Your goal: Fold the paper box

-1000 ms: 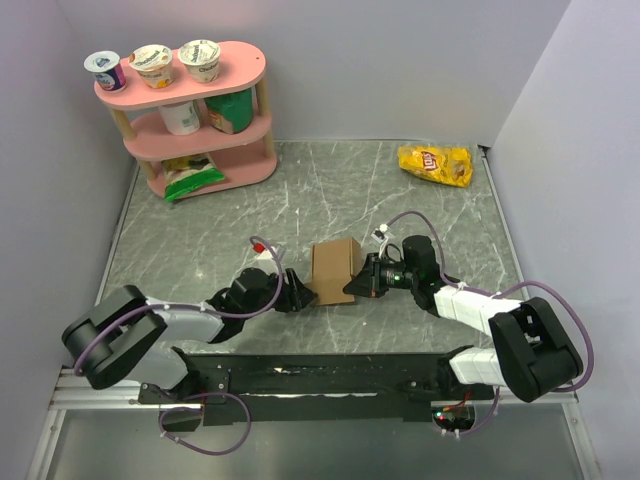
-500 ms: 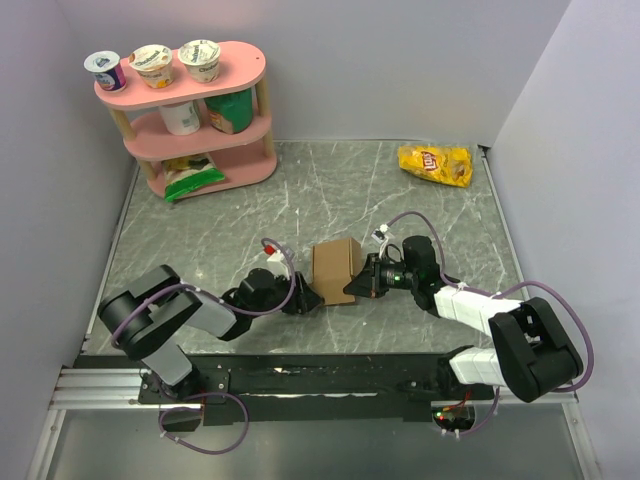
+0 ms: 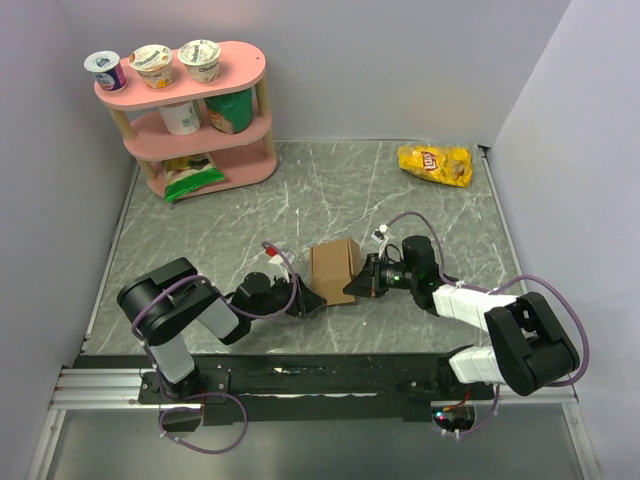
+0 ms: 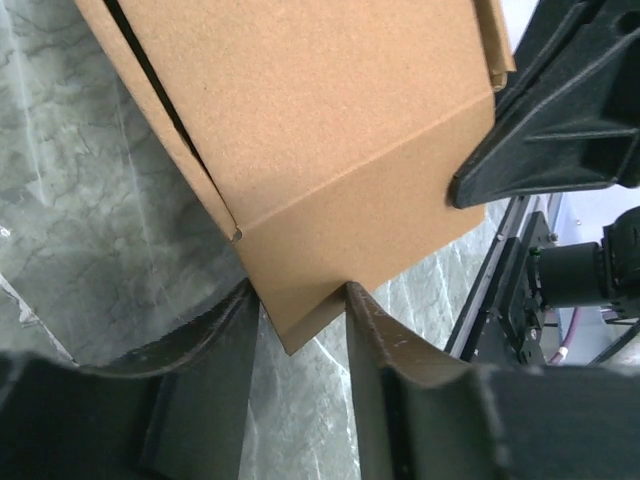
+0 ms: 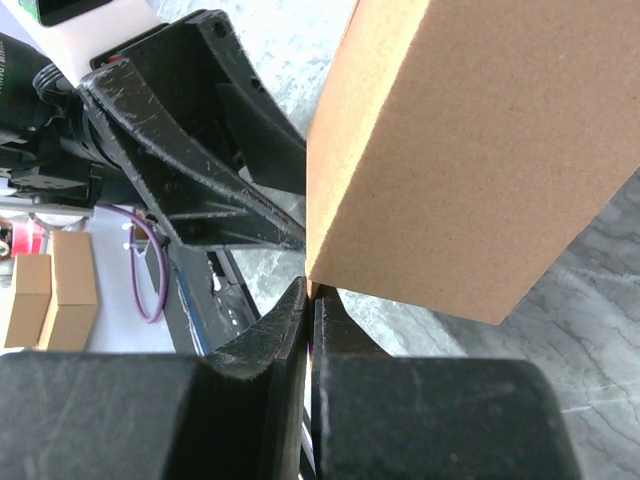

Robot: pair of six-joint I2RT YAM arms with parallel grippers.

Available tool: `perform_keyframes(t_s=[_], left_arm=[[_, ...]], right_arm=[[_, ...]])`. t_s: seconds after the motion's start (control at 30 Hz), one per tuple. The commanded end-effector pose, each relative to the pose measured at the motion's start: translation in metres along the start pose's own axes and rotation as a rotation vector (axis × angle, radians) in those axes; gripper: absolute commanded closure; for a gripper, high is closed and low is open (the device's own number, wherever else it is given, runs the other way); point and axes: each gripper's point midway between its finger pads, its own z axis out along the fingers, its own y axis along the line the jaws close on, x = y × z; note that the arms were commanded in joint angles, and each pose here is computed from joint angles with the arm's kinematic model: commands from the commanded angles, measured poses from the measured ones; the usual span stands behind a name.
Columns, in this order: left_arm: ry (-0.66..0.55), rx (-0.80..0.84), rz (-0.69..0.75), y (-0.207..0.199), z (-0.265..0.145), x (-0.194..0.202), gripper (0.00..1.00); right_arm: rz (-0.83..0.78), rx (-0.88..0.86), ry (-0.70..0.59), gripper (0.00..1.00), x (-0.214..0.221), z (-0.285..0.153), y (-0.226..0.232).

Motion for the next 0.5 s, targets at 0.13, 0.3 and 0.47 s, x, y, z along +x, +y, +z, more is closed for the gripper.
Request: perform_keyframes(t_s=[0.13, 0.3, 0.47], left_arm=[[-0.124, 0.222, 0.000, -0.049, -0.012, -0.025, 0.69], [-0.094, 0.217, 0.000, -0.048, -0.012, -0.020, 0.49], [-0.136, 0.144, 0.035, -0.038, -0.029, -0.028, 0.06]], right_arm=[[-0.031, -0.011, 0.000, 0.99, 0.001, -0.002, 0.002], [-0.016, -0.028, -0.004, 0.99, -0.002, -0.003, 0.009], [0.033, -0.009, -0.007, 1.00, -0.009, -0.010, 0.018]])
